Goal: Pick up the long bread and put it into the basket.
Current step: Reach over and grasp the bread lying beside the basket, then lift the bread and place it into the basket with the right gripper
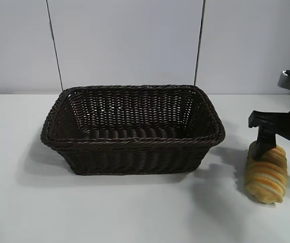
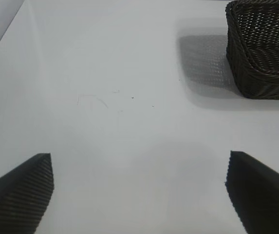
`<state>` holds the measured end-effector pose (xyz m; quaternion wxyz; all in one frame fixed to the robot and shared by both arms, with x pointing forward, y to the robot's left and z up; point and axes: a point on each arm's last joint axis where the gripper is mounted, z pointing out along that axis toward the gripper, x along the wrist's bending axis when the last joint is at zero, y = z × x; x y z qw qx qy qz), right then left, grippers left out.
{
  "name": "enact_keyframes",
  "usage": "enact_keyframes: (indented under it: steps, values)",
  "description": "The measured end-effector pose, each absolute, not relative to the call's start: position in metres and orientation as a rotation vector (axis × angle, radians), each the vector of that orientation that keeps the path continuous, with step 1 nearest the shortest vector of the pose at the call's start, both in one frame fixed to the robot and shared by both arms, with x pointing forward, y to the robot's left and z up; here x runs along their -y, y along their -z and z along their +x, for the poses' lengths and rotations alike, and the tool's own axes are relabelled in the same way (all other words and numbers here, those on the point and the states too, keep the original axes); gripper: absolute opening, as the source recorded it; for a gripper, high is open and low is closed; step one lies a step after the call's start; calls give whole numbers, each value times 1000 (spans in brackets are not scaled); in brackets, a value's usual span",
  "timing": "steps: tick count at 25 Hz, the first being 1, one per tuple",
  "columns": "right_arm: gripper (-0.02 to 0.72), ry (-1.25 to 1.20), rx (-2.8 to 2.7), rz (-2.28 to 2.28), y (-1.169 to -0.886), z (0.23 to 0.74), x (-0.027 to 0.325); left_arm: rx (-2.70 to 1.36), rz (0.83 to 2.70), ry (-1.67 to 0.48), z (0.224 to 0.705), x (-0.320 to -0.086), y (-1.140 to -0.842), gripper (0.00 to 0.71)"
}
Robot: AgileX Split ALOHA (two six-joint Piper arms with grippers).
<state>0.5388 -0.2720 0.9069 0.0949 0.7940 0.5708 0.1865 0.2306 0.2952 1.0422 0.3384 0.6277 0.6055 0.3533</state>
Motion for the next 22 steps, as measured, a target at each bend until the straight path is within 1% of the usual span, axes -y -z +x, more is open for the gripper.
enact_keyframes:
  steps: [1,3,7,10,14,16,18,22]
  values:
    - [71,-553,-1692,2354,-907,539,272,-1577,1635,-920,231,-295,-1042,694]
    - [52,-546,-1695,2359,-907,538,272,-1576,1634,-921,231,-295,-1042,694]
    - [44,-526,-1724,2352,-920,536,272,-1575,1632,-923,231,-295,-1043,695]
    - [43,-579,-1727,2294,-950,541,272,-1575,1632,-923,231,-295,-1043,694]
    - [42,-662,-1716,2212,-998,550,271,-1575,1632,-924,231,-295,-1043,694]
    - [42,-685,-1716,2185,-1017,554,271,-1575,1632,-924,231,-295,-1043,694]
    - [42,-698,-1721,2166,-1030,559,270,-1575,1632,-924,231,-295,-1043,694]
    - [42,-725,-1752,2118,-1043,564,264,-1575,1632,-924,231,-295,-1043,694]
